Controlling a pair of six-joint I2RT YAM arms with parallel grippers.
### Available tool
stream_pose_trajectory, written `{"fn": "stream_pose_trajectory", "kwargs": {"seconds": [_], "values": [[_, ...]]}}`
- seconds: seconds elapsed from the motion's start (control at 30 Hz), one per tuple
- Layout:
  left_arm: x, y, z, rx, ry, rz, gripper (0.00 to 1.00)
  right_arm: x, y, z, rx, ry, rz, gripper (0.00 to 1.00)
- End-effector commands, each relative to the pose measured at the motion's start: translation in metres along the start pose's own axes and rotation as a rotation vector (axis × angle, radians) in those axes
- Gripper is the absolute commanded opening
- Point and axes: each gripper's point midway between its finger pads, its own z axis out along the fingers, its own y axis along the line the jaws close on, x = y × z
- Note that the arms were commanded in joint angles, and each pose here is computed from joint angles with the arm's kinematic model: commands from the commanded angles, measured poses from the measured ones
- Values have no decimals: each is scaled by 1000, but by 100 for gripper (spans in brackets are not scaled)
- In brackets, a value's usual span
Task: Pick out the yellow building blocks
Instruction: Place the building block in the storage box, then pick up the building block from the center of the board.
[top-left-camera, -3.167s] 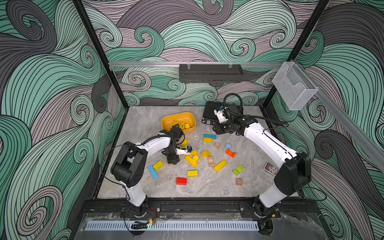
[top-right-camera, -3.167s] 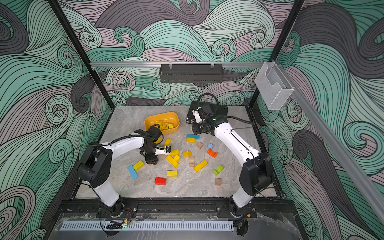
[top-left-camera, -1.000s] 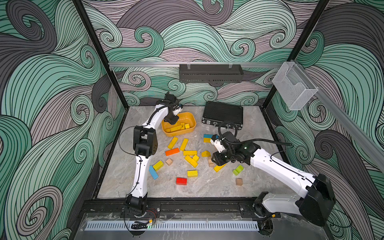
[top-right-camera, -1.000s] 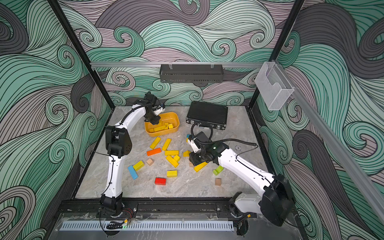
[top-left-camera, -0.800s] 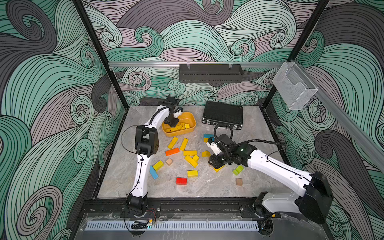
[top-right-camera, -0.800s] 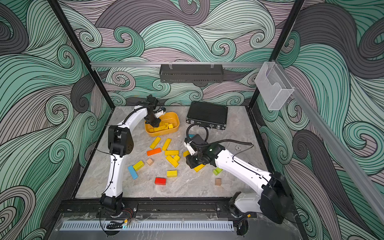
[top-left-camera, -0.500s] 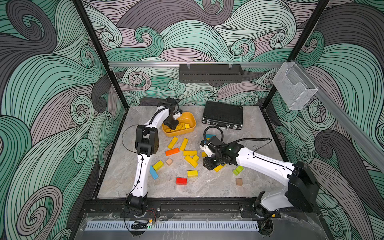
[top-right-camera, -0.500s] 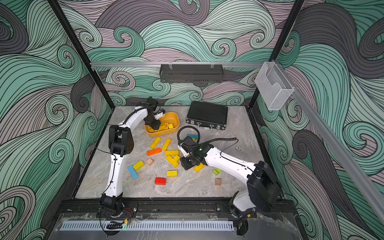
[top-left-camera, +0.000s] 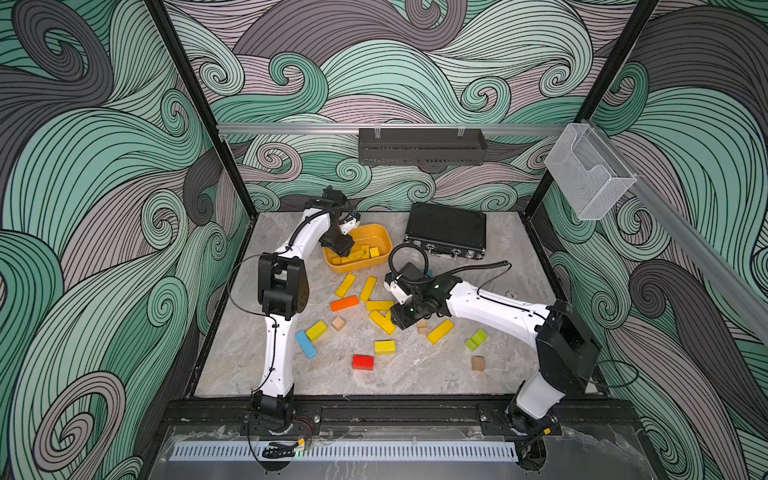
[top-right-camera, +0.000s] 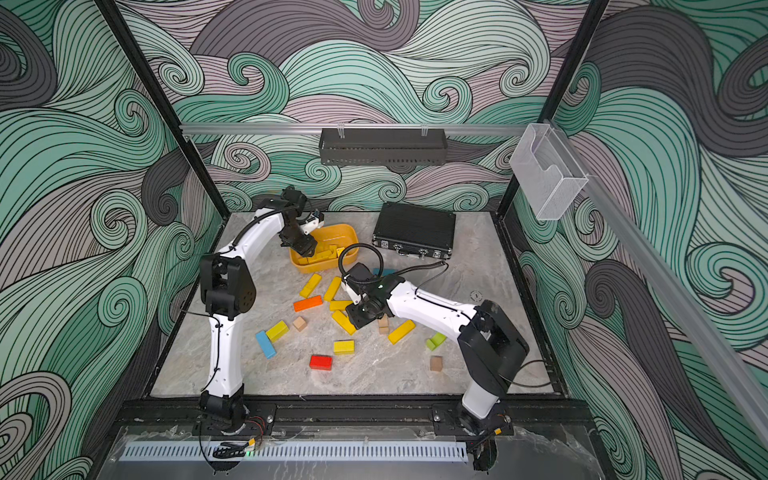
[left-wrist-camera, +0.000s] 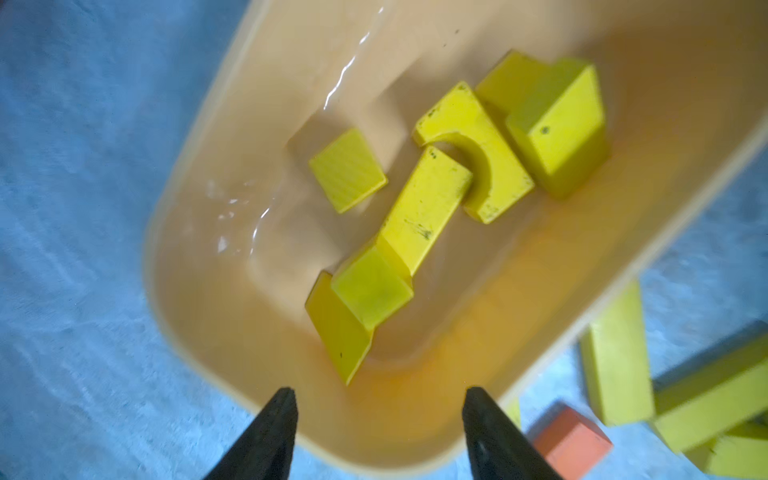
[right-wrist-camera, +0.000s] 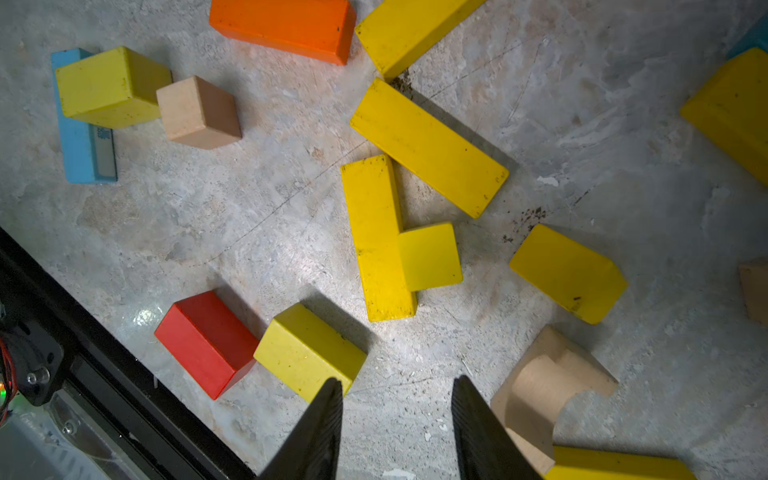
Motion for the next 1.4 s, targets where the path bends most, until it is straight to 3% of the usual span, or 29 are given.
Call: {"fn": "stream_pose_trajectory", "kwargs": {"seconds": [0.0,0.07,0.2,0.27,0.4,0.73,1.37], "values": [[2,-11,-63,28,-104,-39,66,-4,-1,8,22,18,-35,46],[8,-17,-78,42,-133,-45,68,-5,-4,14,33,30,-45,47],[25,-31,-111,59,-224,-56,87,-10,-5,24,44,50,-62,48],[34,-37,-122,58,-268,-50,90,-13,-5,28,47,55,-69,49],[53,-46,-135,53,-312,-54,91,-16,-11,36,77,77,-82,49],[93,-55,-135,70,-292,-99,91,-13,-22,51,127,132,-101,50],[113,-62,-122,113,-223,-123,88,-12,-36,69,115,178,-82,44]]}}
